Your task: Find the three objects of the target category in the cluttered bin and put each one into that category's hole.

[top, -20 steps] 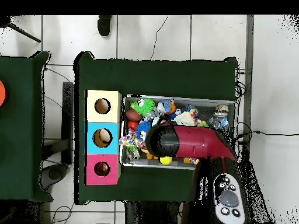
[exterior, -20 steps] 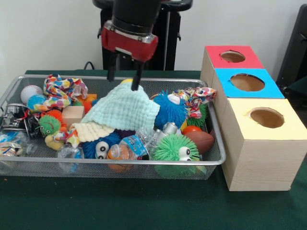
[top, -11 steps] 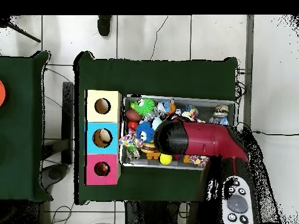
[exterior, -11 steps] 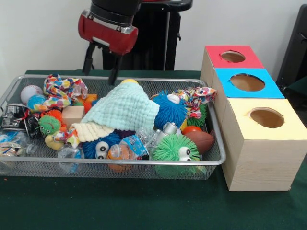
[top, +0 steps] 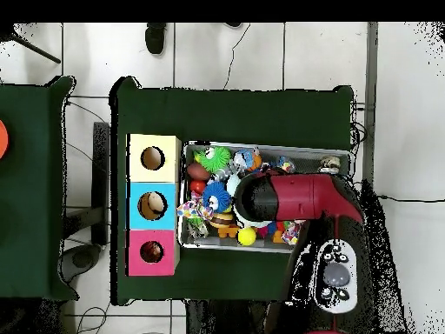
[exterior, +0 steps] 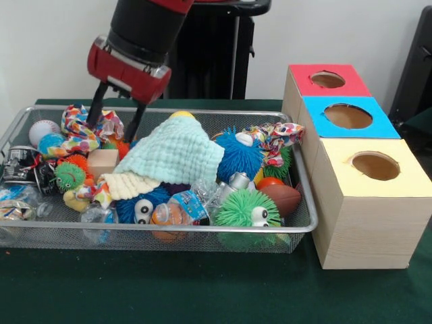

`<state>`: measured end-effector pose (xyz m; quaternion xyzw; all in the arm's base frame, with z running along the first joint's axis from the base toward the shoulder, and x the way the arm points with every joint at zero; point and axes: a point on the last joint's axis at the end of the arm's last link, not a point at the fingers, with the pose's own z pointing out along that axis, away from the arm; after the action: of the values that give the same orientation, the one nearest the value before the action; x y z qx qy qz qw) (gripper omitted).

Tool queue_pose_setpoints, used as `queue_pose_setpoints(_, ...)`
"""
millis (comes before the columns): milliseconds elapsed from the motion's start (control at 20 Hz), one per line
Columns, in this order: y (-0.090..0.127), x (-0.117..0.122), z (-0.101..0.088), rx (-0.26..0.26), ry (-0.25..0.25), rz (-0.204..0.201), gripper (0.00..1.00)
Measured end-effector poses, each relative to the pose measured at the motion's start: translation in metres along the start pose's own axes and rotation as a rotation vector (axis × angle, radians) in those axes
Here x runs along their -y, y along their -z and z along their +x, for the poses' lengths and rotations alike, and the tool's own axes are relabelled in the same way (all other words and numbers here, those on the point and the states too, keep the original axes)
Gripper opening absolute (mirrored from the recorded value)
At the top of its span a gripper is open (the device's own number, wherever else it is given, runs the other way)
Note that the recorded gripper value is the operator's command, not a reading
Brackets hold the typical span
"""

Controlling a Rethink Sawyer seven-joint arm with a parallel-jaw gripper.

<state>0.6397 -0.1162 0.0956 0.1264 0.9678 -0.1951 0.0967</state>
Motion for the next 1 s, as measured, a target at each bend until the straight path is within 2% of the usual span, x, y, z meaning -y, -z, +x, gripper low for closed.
queue_pose_setpoints(100, -0.013, 0.001, 0.000, 0.011, 0.019, 0.006, 1.00)
queue_pose_setpoints(150, -0.027, 0.005, 0.002, 0.019, 0.039, 0.013, 1.00)
queue_pose_setpoints(250, -0.036, 0.009, 0.004, 0.020, 0.052, 0.018, 1.00)
queue_pose_setpoints(300, -0.048, 0.014, 0.008, 0.013, 0.063, 0.026, 1.00)
queue_pose_setpoints(600, -0.085, 0.032, 0.018, -0.013, 0.093, 0.048, 1.00)
queue_pose_setpoints(850, -0.114, 0.038, 0.026, -0.027, 0.134, 0.048, 1.00)
queue_pose_setpoints(1000, -0.134, 0.034, 0.028, -0.031, 0.153, 0.032, 1.00)
